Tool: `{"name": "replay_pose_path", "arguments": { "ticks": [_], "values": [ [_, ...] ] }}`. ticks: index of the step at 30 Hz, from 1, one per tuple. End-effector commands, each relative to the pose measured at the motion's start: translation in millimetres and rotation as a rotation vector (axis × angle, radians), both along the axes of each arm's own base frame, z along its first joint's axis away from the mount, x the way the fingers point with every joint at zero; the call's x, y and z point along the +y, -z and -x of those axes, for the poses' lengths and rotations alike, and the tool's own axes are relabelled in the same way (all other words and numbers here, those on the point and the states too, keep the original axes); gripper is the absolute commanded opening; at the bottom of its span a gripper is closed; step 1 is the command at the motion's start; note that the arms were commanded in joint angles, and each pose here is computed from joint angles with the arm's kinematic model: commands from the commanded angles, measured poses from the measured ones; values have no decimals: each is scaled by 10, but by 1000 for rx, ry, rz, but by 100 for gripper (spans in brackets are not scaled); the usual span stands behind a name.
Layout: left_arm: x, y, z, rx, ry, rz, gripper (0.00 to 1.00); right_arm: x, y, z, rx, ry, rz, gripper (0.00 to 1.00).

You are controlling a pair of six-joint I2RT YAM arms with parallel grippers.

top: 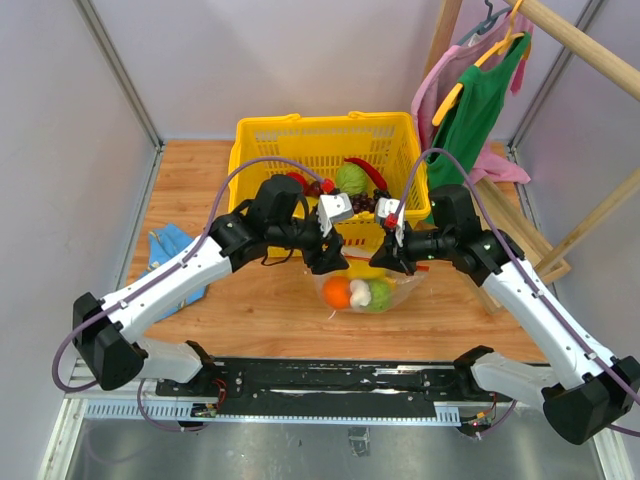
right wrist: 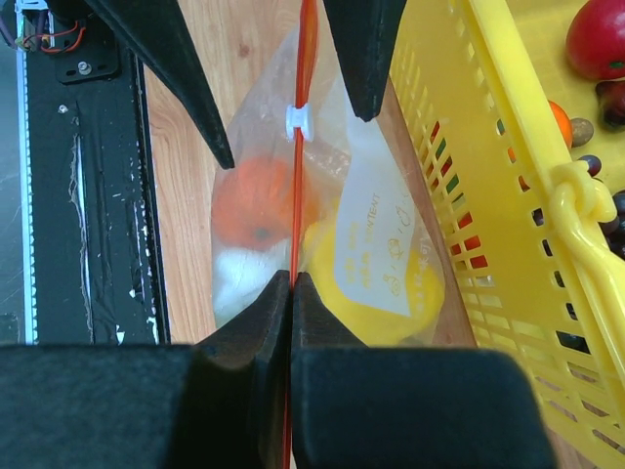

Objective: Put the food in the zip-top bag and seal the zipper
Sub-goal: Zip the zipper food storage bag at the center of the board.

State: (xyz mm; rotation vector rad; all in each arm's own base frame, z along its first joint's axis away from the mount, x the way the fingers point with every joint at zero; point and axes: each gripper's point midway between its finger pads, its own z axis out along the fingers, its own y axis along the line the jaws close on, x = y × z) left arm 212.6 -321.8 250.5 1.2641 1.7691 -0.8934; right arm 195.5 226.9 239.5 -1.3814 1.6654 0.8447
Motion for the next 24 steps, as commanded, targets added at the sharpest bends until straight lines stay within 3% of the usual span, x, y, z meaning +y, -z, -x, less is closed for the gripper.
{"name": "replay_pose_path", "arguments": {
  "ticks": [1, 5, 11, 16, 24],
  "values": [
    [-87, -41, 8, -23, 56, 37, 57, 68, -87, 8, -42, -49, -38, 1],
    [-91, 23, 9, -12, 61, 24, 45, 71, -81, 10, -40, -54, -37, 1],
    [-80, 108, 23, 5, 65, 6, 44, 67, -82, 17, -45, -60, -34, 1],
    [-55, 178, 42, 21, 66, -16, 36, 52, -60, 5, -50, -52, -24, 1],
    [35, 256, 61, 33, 48, -63, 1, -29, -19, -76, -75, 0, 22, 1]
  ]
}}
